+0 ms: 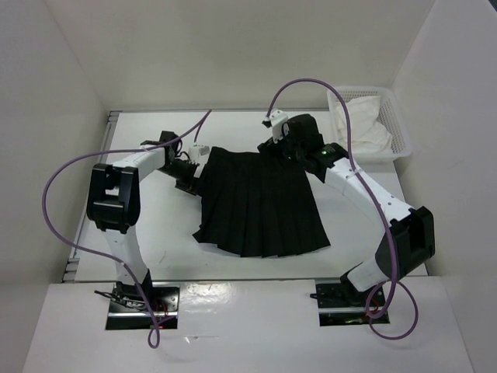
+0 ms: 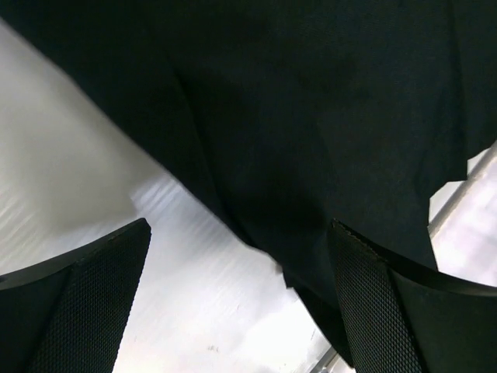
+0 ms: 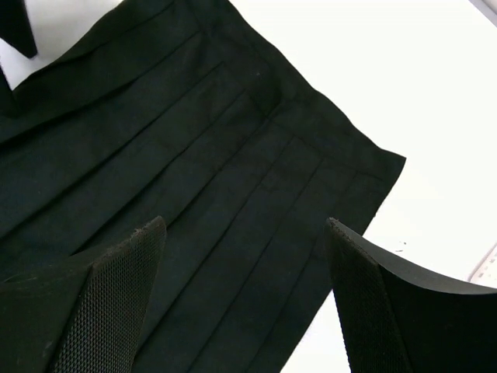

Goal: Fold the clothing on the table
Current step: Flatten the skirt out

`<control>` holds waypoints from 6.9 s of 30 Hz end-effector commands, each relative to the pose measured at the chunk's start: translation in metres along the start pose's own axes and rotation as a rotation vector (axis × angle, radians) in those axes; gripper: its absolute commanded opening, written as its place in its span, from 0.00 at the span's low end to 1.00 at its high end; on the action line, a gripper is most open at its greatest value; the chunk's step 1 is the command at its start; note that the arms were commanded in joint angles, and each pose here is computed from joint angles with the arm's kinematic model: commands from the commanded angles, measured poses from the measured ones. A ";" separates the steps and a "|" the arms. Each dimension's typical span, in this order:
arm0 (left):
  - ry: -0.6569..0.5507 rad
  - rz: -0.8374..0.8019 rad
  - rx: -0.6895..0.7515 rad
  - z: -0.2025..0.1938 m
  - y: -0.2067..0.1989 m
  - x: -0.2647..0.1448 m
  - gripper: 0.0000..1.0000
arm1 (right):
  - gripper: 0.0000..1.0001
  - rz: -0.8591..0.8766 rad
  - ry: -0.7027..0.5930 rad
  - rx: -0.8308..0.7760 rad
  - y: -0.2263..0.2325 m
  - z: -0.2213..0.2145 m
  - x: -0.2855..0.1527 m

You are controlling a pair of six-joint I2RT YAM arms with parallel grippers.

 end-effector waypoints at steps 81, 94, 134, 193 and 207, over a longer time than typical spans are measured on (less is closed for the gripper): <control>0.112 0.176 0.054 -0.008 -0.009 0.012 0.90 | 0.99 -0.153 0.350 -0.127 -0.032 -0.092 0.078; 0.137 0.281 0.040 0.003 0.009 0.017 1.00 | 0.99 -0.013 0.556 -0.125 -0.019 -0.109 0.081; 0.065 0.428 0.114 0.061 0.024 0.000 1.00 | 0.99 0.591 0.992 -0.317 0.132 -0.205 0.076; 0.153 0.265 0.017 -0.027 -0.010 -0.013 1.00 | 1.00 -0.097 0.550 0.108 -0.025 -0.078 0.109; 0.185 0.287 -0.005 -0.031 -0.004 -0.007 1.00 | 1.00 -0.133 0.531 0.155 -0.083 -0.081 0.148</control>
Point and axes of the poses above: each gripper's point midway between its finger pads, its own x axis out along the fingers, its own y axis along the line the jaws close on, z = x × y, the point moved 8 cm from there along -x, back along the fingers, and after that the axes turned 1 degree about x, right-handed, at the moved point
